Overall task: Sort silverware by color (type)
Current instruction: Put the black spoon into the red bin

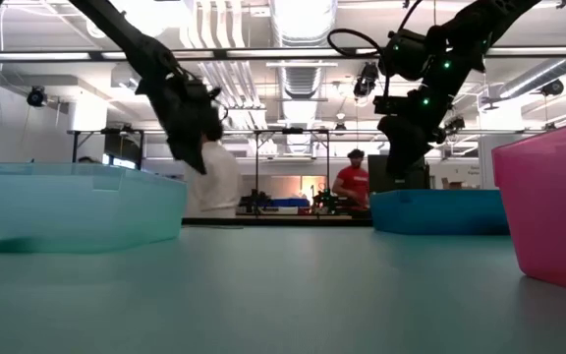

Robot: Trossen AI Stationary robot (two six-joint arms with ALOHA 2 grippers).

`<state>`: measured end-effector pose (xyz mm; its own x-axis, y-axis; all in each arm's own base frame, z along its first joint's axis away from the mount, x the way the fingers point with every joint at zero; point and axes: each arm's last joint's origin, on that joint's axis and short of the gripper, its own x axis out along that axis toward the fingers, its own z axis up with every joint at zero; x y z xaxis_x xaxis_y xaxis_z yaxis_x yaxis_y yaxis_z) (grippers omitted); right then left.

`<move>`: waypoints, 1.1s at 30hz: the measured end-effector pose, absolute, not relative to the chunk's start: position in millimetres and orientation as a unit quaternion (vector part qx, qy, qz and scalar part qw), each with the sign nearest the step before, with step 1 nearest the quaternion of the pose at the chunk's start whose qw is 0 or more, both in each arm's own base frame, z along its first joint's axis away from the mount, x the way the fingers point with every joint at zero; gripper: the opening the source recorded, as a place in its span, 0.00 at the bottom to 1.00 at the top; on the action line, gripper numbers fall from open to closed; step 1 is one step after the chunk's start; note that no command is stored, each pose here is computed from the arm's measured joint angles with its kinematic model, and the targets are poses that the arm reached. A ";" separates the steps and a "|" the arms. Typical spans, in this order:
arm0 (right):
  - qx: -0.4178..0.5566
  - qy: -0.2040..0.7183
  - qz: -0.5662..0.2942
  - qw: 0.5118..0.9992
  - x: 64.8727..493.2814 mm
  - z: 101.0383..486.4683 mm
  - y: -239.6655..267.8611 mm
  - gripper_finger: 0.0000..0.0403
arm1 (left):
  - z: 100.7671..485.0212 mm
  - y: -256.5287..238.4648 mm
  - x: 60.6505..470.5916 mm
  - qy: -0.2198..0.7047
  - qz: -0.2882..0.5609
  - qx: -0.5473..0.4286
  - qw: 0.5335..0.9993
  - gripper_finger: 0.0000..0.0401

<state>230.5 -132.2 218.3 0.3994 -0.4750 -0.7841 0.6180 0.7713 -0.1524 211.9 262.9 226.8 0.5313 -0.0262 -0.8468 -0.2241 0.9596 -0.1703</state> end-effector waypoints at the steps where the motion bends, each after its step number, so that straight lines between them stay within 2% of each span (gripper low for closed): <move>1: 0.081 0.439 -0.328 0.833 230.5 218.3 -132.1 0.43 | 220.8 263.6 211.3 0.496 0.067 -0.134 0.855 0.00; 7: 0.081 0.440 -0.327 0.832 230.5 218.2 -132.1 0.43 | 180.3 264.4 210.3 0.553 0.081 -0.182 0.809 0.03; 14: 0.077 0.442 -0.325 0.833 230.4 218.2 -132.0 0.43 | 151.2 264.8 215.1 0.580 0.059 -0.199 0.788 0.20; 19: 0.077 0.442 -0.325 0.833 230.3 218.2 -132.0 0.43 | 141.6 264.5 221.6 0.605 0.045 -0.143 0.782 0.28; 30: 0.077 0.442 -0.325 0.833 230.4 218.2 -132.0 0.43 | 136.4 250.9 248.2 0.623 0.032 -0.055 0.779 0.23; 33: 0.077 0.442 -0.325 0.833 230.4 218.2 -132.0 0.43 | 127.2 244.9 256.1 0.647 0.033 -0.035 0.761 0.20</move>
